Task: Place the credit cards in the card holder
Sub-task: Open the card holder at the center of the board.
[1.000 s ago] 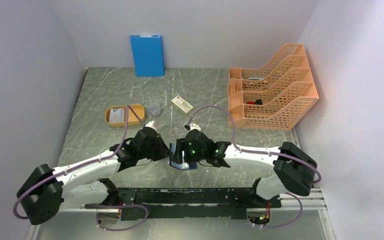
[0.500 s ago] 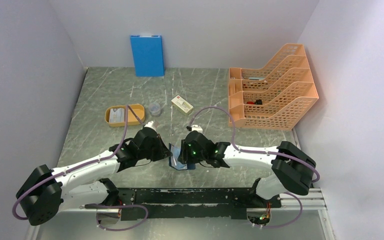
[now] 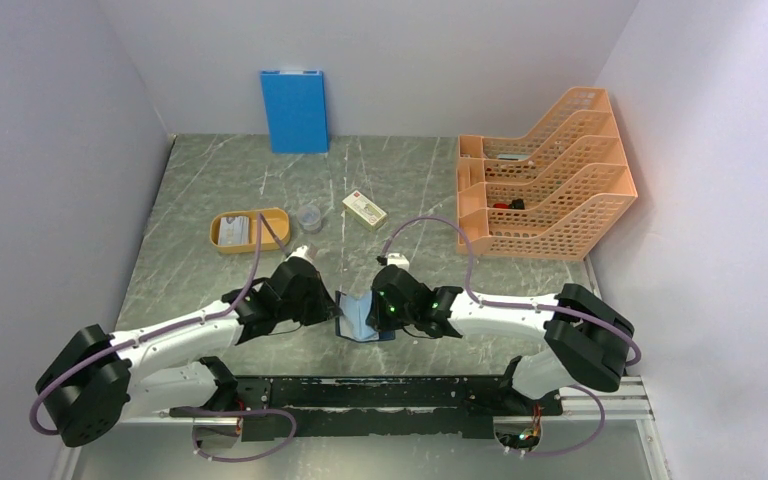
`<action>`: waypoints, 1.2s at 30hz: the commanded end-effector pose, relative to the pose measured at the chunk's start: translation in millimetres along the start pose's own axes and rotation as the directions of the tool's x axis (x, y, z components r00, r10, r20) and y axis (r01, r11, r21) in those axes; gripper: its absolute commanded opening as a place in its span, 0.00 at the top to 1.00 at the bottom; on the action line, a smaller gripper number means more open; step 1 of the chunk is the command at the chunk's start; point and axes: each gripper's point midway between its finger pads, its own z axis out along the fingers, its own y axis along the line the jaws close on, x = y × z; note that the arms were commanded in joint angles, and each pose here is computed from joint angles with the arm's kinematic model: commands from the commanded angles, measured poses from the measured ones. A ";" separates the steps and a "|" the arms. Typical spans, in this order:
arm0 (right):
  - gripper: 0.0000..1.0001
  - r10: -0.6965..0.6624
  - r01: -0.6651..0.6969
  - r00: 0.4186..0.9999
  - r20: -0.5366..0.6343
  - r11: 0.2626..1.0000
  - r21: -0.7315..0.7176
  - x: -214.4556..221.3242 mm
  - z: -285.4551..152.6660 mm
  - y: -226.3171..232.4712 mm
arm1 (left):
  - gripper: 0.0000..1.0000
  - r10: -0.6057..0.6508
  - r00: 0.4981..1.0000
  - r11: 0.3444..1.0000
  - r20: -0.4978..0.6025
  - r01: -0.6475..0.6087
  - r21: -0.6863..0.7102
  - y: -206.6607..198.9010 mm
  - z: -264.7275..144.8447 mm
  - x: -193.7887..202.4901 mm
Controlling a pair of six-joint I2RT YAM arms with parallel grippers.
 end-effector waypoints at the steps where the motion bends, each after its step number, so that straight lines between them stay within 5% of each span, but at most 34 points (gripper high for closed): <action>1: 1.00 -0.003 0.003 1.000 0.023 1.000 0.004 -6.2 -1.7 -0.2 | 0.95 0.055 0.998 0.998 0.016 -0.055 -0.036 5.9 1.9 -3.4; 8: 1.00 -0.021 0.019 0.999 0.032 0.998 0.054 -9.4 -6.3 -8.9 | 0.54 0.167 0.984 0.984 0.062 -0.162 -0.077 2.4 -14.8 -22.5; 12: 1.00 -0.025 0.024 0.999 0.025 0.998 0.057 -9.0 -4.7 -8.4 | 0.45 0.199 0.974 0.977 0.110 -0.188 -0.102 -4.2 -31.2 -38.8; 25: 1.00 -0.020 0.019 0.999 0.025 0.999 0.044 -14.4 0.1 0.7 | 0.52 0.137 0.987 0.930 0.083 -0.157 0.332 -98.4 -27.1 -27.2; 36: 1.00 -0.043 0.045 0.998 0.036 0.996 -0.071 -21.2 0.2 26.3 | 0.70 0.110 0.992 0.986 0.058 -0.116 0.119 -53.7 -8.7 -16.3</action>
